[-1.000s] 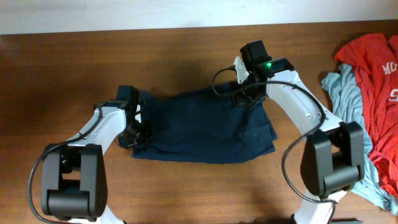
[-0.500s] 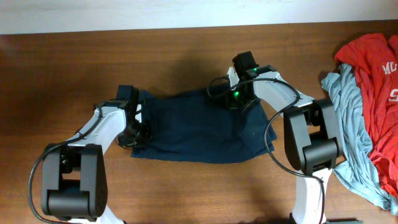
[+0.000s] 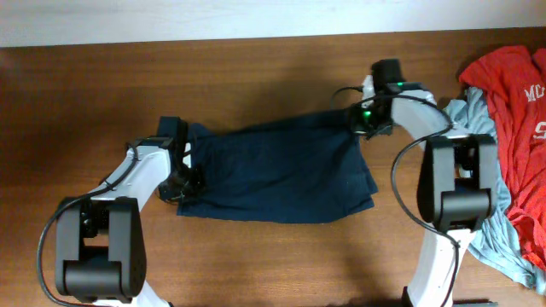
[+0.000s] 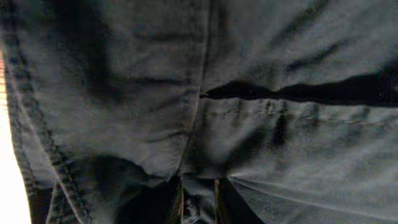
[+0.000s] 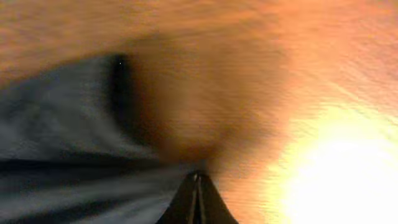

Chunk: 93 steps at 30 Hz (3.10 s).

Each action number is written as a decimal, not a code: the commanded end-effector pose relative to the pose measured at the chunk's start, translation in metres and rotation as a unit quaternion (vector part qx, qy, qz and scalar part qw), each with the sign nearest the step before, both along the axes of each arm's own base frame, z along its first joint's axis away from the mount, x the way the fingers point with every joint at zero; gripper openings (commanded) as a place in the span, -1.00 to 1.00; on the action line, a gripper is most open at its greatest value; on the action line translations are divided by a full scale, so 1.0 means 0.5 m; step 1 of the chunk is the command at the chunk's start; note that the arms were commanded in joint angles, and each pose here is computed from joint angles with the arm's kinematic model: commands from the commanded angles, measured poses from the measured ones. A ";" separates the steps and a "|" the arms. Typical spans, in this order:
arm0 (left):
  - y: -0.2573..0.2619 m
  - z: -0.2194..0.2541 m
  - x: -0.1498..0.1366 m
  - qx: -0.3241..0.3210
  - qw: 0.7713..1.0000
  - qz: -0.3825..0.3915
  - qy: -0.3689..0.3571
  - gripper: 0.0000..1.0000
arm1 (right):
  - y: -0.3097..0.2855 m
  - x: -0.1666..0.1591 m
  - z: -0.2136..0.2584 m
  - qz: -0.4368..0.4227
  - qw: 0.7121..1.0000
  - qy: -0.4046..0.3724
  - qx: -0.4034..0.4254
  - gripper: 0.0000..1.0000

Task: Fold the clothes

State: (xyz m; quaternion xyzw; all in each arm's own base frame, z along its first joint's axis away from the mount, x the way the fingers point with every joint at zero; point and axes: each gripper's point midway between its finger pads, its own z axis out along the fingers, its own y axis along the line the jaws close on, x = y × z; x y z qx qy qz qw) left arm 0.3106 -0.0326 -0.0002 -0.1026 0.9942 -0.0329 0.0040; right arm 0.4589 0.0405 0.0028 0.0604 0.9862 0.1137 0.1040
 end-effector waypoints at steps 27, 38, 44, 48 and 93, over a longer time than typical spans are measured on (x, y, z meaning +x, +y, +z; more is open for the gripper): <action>-0.063 0.190 0.200 0.006 0.973 -0.207 -0.101 -0.55 | 0.256 -0.148 0.210 0.177 0.981 0.014 0.082 -0.88; -0.099 0.014 0.182 0.003 0.969 -0.245 -0.008 -0.72 | 0.354 -0.178 0.028 0.254 0.965 0.070 0.014 -0.86; -0.047 -0.006 0.191 0.078 0.970 -0.229 0.005 -0.74 | 0.278 -0.171 -0.033 0.230 0.966 0.102 -0.061 -0.89; 0.017 0.004 0.207 0.158 0.971 -0.182 0.001 -0.72 | 0.181 -0.154 -0.038 0.180 0.967 0.116 -0.136 -0.89; 0.225 0.642 -0.014 0.179 0.969 0.055 -0.160 0.13 | 0.078 -0.142 0.441 0.131 0.983 -0.122 0.042 0.29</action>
